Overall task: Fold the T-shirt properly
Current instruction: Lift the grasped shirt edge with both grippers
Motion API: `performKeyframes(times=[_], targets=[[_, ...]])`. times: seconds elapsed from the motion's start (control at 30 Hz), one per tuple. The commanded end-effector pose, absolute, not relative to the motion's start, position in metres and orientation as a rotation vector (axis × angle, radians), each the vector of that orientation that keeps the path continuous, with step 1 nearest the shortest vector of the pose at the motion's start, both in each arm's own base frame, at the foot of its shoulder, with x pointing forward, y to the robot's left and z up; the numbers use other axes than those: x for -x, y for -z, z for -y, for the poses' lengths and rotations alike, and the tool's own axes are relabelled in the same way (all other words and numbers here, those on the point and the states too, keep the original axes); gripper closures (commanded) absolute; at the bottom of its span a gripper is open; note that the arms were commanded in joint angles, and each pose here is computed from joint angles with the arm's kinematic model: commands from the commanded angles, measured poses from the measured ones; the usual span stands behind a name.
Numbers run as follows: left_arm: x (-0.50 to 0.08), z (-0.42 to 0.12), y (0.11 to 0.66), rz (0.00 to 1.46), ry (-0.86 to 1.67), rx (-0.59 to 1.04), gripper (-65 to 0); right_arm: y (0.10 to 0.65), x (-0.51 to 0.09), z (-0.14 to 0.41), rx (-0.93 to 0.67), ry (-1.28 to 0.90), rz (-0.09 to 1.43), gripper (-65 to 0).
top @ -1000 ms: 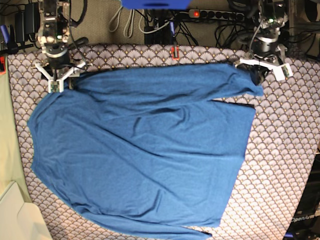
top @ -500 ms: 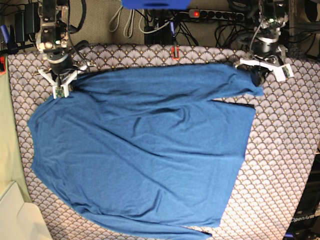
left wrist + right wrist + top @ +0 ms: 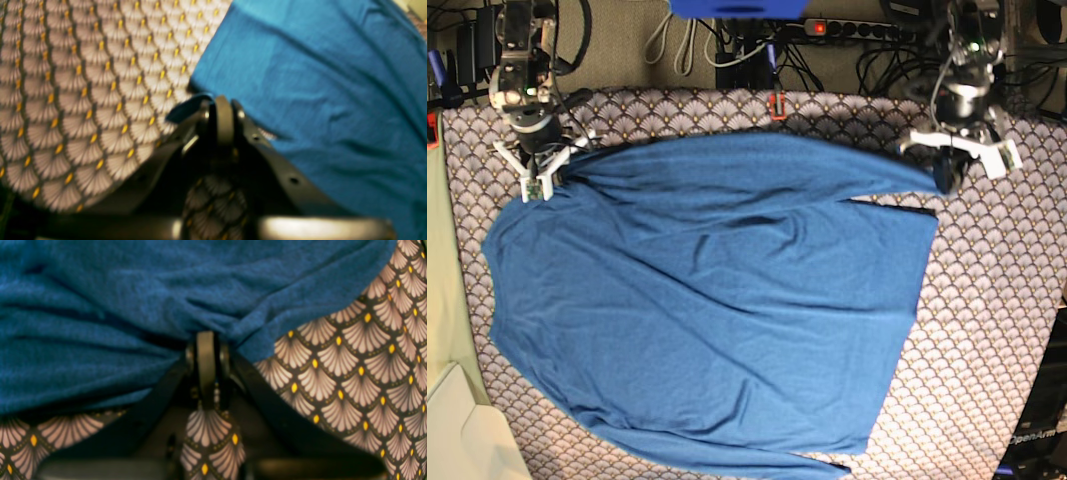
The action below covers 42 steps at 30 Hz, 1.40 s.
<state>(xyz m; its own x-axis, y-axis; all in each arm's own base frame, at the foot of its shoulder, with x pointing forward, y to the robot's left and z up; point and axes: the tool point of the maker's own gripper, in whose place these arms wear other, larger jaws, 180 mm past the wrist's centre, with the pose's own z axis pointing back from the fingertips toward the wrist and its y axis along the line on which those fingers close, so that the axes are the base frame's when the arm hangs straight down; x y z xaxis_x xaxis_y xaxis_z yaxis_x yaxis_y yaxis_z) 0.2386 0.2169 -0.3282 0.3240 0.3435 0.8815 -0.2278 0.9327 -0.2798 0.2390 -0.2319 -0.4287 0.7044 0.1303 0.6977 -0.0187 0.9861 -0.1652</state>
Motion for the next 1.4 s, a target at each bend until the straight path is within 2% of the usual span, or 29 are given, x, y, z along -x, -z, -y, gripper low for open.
performKeyframes(times=[0.0,0.2,0.43,0.77,1.0,1.37], targets=[[-0.251,-0.219,0.308,1.26,-0.362,0.113,-0.4,0.427,-0.238,0.24,0.182,-0.087,0.771,0.0],[-0.271,-0.219,0.291,1.327,-0.362,0.125,-0.4,0.404,-0.248,0.235,0.187,-0.104,0.836,0.0],[-0.286,-0.212,0.296,1.259,-0.349,0.157,-0.4,0.39,-0.257,0.233,0.192,-0.113,0.88,0.0],[-0.306,-0.217,0.275,1.326,-0.355,0.159,-0.4,0.371,-0.281,0.235,0.204,-0.117,0.943,0.0],[-0.305,-0.228,0.278,1.323,-0.378,0.137,-0.4,0.36,-0.296,0.238,0.215,-0.119,0.979,0.0],[-0.299,-0.225,0.286,1.296,-0.383,0.142,-0.4,0.372,-0.278,0.24,0.219,-0.133,0.932,0.0]])
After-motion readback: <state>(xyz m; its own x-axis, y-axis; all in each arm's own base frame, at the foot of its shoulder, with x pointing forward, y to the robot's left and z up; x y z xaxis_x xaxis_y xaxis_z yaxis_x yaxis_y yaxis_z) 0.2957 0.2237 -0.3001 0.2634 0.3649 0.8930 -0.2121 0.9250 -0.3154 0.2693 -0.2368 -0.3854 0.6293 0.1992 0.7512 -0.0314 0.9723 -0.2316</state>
